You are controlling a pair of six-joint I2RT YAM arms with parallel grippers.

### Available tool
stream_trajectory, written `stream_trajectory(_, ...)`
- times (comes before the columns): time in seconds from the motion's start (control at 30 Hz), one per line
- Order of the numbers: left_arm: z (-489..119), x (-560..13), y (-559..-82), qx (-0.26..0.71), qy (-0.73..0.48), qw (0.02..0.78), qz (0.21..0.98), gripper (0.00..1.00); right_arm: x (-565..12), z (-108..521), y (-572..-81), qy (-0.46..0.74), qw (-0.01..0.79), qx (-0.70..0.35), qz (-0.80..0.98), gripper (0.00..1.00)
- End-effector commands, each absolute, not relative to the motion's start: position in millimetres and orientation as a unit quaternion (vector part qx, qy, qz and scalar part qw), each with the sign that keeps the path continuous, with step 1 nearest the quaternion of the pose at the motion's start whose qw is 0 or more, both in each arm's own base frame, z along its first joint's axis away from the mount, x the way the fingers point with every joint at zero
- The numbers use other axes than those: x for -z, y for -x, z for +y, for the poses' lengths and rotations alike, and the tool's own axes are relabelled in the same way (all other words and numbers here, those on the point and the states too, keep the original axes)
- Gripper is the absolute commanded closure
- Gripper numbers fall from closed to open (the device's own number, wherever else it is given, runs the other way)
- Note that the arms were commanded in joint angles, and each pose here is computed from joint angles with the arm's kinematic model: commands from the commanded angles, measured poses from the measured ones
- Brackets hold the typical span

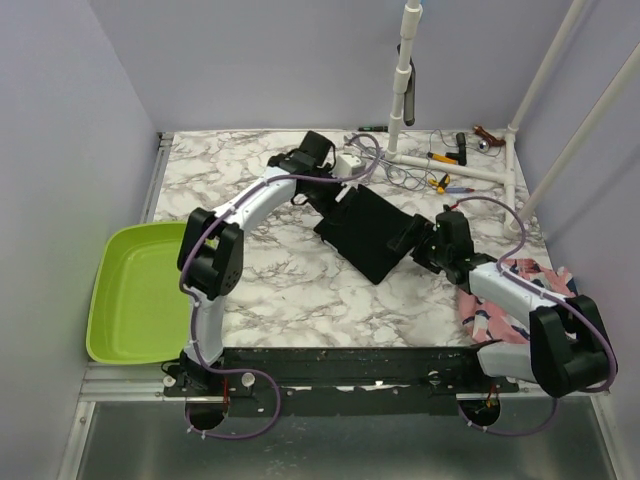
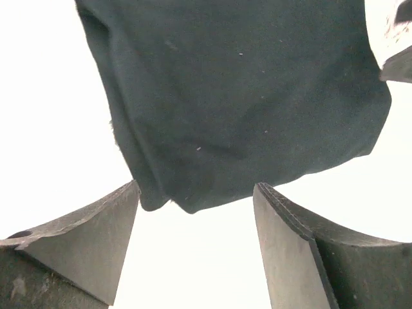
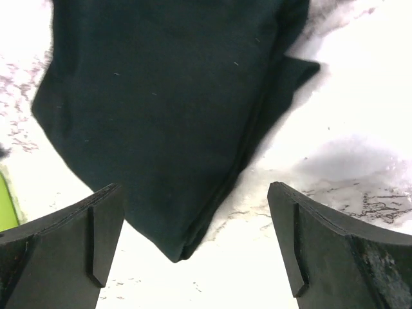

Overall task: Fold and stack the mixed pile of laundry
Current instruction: Fold the T-shirt at the center of the board, then pick up the T-shirt from the center of the board.

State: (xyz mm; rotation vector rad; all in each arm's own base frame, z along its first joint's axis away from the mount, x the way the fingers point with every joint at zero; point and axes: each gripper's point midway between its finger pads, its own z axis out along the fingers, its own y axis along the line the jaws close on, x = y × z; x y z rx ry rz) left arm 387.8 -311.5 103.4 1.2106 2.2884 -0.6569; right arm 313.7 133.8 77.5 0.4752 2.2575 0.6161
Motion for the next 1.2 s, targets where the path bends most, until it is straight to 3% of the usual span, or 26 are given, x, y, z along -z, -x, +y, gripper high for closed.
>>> stream_trajectory(0.0,-301,-116,-397,0.275,-0.374,0.262,0.846,0.26,-54,136,-311,-0.224,0.337,-0.249,0.88,0.01)
stream_trajectory(0.17,-302,-71,-378,0.311,-0.33,0.178,0.873,0.2,-39,145,-311,-0.229,0.321,-0.272,0.878,0.03)
stream_trajectory(0.27,-303,-62,-379,0.32,-0.31,0.164,0.88,0.15,-35,150,-311,-0.231,0.318,-0.287,0.873,0.05)
stream_trajectory(0.37,-311,-66,-376,0.346,-0.298,0.152,0.877,0.16,-35,152,-313,-0.23,0.322,-0.293,0.87,0.06)
stream_trajectory(0.43,-317,-70,-366,0.376,-0.292,0.133,0.869,0.26,-35,153,-317,-0.227,0.324,-0.295,0.87,0.07)
stream_trajectory(0.53,-319,-72,-353,0.41,-0.27,0.11,0.864,0.63,-32,150,-323,-0.226,0.329,-0.284,0.872,0.09)
stream_trajectory(0.57,-318,-73,-349,0.422,-0.259,0.103,0.863,0.7,-29,144,-325,-0.23,0.332,-0.275,0.873,0.1)
stream_trajectory(0.8,-317,-73,-331,0.497,-0.18,0.074,0.846,1.0,-19,158,-322,-0.208,0.289,-0.33,0.874,0.35)
stream_trajectory(0.87,-317,-70,-329,0.505,-0.163,0.066,0.845,1.0,-16,166,-319,-0.199,0.268,-0.349,0.876,0.42)
stream_trajectory(1.03,-301,-56,-324,0.484,-0.108,0.085,0.864,1.0,-11,163,-311,-0.181,0.256,-0.33,0.891,0.43)
stream_trajectory(1.1,-297,-48,-318,0.477,-0.085,0.078,0.871,1.0,-11,165,-310,-0.174,0.251,-0.333,0.892,0.51)
stream_trajectory(1.17,-295,-40,-310,0.476,-0.066,0.057,0.875,1.0,-14,164,-313,-0.167,0.254,-0.33,0.894,0.67)
